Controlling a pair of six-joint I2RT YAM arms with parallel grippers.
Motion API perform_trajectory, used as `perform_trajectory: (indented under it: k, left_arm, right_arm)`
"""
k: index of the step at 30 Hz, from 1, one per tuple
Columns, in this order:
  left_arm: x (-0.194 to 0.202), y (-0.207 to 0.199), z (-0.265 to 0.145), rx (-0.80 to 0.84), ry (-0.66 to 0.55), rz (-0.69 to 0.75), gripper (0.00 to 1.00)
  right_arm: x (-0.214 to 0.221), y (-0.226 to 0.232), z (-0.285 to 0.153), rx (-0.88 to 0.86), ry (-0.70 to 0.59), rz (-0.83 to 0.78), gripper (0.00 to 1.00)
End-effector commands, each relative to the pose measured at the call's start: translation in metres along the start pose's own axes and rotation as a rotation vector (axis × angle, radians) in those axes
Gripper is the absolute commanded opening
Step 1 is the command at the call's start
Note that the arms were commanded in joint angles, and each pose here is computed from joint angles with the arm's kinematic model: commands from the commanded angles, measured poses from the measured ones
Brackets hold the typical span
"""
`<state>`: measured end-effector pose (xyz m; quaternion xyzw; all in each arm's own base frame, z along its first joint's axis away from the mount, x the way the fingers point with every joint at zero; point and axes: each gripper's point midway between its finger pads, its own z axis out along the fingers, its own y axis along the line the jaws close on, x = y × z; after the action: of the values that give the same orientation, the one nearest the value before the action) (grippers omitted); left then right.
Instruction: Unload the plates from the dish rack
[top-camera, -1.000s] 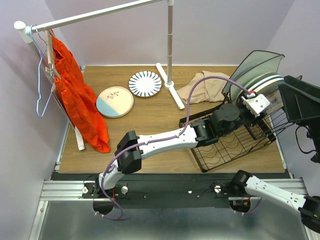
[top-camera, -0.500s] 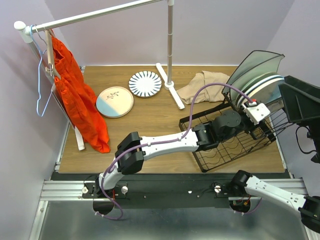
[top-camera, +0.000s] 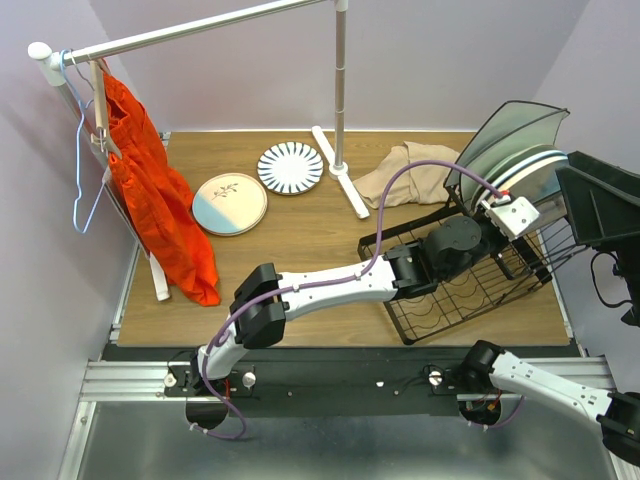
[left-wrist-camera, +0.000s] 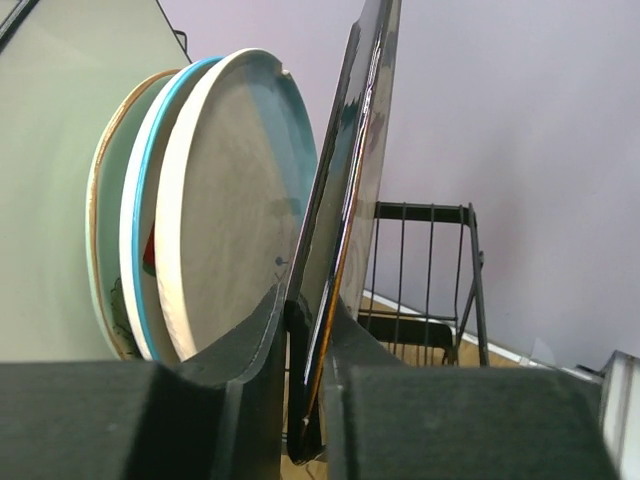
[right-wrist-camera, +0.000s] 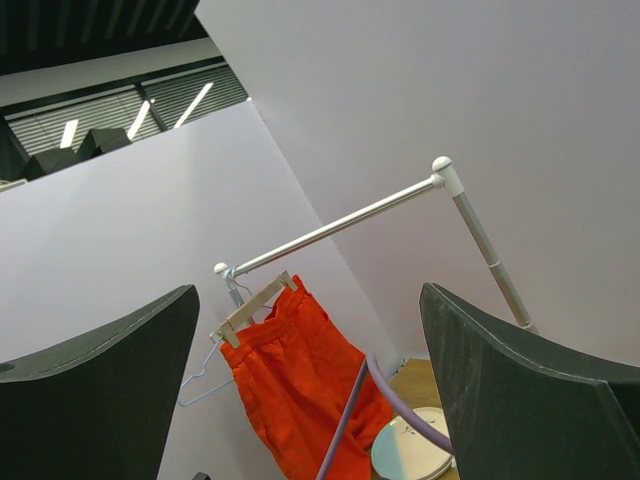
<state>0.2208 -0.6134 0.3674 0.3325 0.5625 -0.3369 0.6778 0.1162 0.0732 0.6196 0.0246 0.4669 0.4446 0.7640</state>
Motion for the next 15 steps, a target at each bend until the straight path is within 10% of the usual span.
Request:
perform_trajectory:
  k: [1, 4, 15]
  left_arm:
    - [-0.029, -0.005, 0.001, -0.005, -0.083, -0.06, 0.13]
    - [-0.029, -0.004, 0.001, -0.009, -0.082, -0.063, 0.0]
    - [-0.057, 0.001, -0.004, -0.038, -0.131, -0.113, 0.0]
  right_arm:
    - [-0.004, -0.004, -0.001, 0.026, -0.013, -0.002, 1.0]
    - [-0.002, -0.005, -0.001, 0.028, -0.009, -0.004, 1.0]
    - [-0.002, -0.007, -0.001, 0.037, -0.013, -0.002, 1.0]
